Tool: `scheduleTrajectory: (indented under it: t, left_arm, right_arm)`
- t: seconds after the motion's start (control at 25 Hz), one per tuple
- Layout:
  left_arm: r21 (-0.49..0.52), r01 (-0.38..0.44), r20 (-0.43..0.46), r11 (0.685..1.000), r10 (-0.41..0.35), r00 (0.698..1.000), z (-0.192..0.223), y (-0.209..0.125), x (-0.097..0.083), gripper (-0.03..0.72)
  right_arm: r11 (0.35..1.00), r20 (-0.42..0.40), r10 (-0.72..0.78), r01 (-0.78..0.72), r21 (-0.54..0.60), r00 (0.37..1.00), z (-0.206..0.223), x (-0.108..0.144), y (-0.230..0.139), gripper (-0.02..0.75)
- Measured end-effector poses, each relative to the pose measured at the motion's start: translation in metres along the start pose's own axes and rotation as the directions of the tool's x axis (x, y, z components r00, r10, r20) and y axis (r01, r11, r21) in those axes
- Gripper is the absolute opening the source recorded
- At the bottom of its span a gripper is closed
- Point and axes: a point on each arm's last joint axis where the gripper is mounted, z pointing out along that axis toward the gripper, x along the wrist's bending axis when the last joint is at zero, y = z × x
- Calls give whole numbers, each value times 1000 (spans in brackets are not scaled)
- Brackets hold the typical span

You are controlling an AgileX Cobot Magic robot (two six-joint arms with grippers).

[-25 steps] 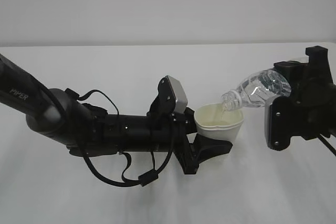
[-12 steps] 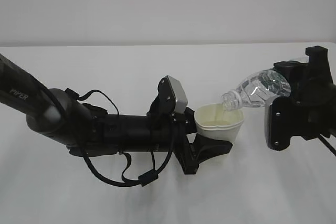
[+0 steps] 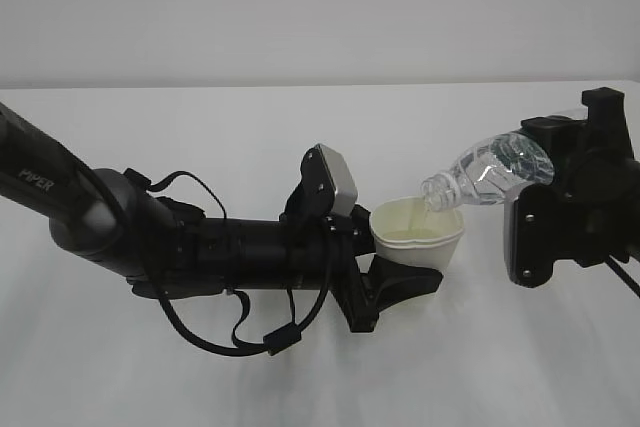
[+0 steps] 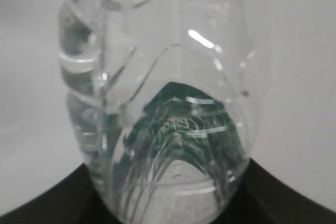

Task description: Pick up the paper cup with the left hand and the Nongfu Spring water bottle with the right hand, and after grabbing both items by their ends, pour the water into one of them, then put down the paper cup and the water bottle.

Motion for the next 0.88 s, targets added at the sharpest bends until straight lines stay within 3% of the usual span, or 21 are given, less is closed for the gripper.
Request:
scheduleTrajectory:
  t: [0.88]
  left_arm:
    - [2, -3, 4, 1000, 3, 1000, 0, 0, 0, 434]
  right_arm:
    - [1000, 1, -11, 11, -4, 1000, 0, 0, 0, 392]
